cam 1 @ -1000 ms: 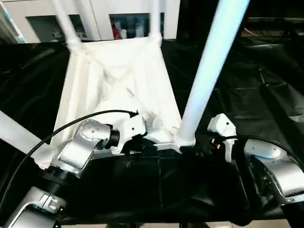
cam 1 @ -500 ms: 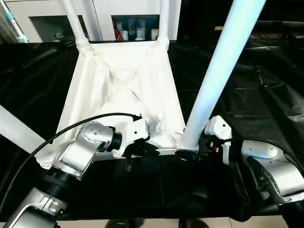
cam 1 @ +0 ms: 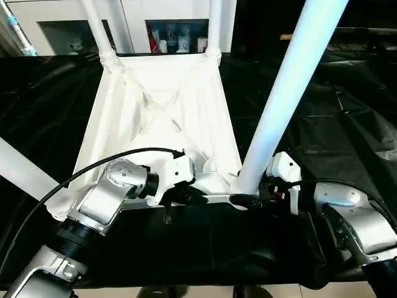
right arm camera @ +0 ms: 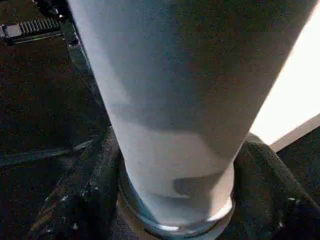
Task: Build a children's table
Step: Rotate leg to tighten
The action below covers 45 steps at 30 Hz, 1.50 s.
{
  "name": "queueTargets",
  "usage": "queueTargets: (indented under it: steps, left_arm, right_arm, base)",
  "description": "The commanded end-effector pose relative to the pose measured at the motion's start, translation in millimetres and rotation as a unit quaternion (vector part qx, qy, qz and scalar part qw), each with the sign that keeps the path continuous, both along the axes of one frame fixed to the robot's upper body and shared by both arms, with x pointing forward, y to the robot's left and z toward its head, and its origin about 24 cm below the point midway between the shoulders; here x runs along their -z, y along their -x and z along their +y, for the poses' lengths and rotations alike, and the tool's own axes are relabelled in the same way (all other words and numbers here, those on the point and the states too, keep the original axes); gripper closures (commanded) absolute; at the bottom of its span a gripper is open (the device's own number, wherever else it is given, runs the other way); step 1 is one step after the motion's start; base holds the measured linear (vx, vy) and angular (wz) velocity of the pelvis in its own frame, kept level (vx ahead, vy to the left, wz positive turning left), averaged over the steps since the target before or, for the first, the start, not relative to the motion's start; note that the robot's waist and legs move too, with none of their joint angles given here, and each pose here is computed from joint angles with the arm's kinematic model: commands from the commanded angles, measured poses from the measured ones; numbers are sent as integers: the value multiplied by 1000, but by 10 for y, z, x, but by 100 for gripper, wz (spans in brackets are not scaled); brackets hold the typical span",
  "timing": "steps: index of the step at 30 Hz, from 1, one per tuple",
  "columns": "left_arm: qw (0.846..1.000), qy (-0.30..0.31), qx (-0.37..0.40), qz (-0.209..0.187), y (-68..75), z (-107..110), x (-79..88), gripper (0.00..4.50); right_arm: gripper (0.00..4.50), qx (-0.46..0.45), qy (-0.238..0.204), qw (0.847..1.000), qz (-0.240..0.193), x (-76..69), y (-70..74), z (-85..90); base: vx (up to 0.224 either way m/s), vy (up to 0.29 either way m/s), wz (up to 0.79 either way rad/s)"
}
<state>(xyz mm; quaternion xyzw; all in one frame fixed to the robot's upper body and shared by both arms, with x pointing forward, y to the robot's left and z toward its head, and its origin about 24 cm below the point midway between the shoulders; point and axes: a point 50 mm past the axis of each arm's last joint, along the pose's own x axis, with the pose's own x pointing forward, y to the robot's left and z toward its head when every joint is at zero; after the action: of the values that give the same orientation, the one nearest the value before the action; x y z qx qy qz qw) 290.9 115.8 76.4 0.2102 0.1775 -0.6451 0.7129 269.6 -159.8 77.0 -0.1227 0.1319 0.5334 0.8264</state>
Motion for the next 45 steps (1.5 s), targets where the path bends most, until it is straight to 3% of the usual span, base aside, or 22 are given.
queueTargets:
  steps: [1, 4, 9, 13, 14, 16, 19, 21, 23, 24, 28, 30, 31, 35, 38, 45]
  left_arm:
    - [1000, 9, 13, 27, 57, -48, 76, 450]
    - [999, 12, 12, 32, 59, -58, 87, 450]
    - [999, 20, -4, 42, 39, -107, 132, 450]
    - [998, 20, -42, 43, -51, -226, 191, 450]
    - [998, 15, -52, 38, -85, -273, 204, 450]
    - [997, 12, -62, 35, -113, -314, 213, 450]
    - [994, 12, -110, 19, -242, -471, 207, 450]
    - [989, 5, -146, 5, -331, -555, 212, 450]
    - [983, -1, -181, -15, -416, -609, 203, 450]
    - [982, 1, -188, -23, -451, -645, 188, 450]
    - [984, 4, -174, -29, -447, -656, 162, 450]
    - [986, 7, -161, -36, -427, -648, 144, 450]
    - [989, 15, -144, -35, -394, -633, 129, 450]
    - [991, 21, -133, -28, -348, -550, 135, 450]
    - [994, 24, -106, -23, -258, -414, 136, 450]
    - [999, 14, -48, 6, -77, -177, 144, 450]
  right_arm:
    - [178, -12, -5, 1000, 0, 8, 14, 31]
    - [180, -9, -8, 1000, 2, 33, 29, 39]
    - [180, 71, -32, 997, 2, 105, -13, 85]
    - [180, 218, -90, 971, 26, 228, -112, 269]
    - [181, 264, -97, 959, 28, 260, -153, 351]
    - [181, 298, -98, 949, 31, 287, -185, 403]
    - [181, 374, -82, 923, 33, 361, -270, 554]
    - [181, 423, -44, 905, 25, 420, -315, 620]
    - [181, 445, -37, 894, 29, 443, -335, 701]
    - [181, 443, -44, 895, 23, 408, -345, 779]
    - [181, 419, -66, 905, 4, 320, -353, 801]
    - [127, 413, -87, 907, -3, 262, -353, 767]
    - [113, 407, -100, 908, -17, 184, -363, 697]
    - [77, 390, -104, 914, -27, 105, -370, 562]
    - [65, 301, -102, 947, -42, -23, -301, 365]
    - [65, 136, -73, 987, -36, -123, -104, 84]
  base:
    - [0, 0, 0]
    - [0, 0, 0]
    - [0, 0, 0]
    - [0, 0, 0]
    - [0, 0, 0]
    - [0, 0, 0]
    - [-18, 2, -2]
    - [-56, 14, -6]
    - [-73, 28, -4]
    - [-69, 36, -1]
    - [0, 0, 0]
    - [0, 0, 0]
    - [0, 0, 0]
    - [0, 0, 0]
    - [0, 0, 0]
    - [0, 0, 0]
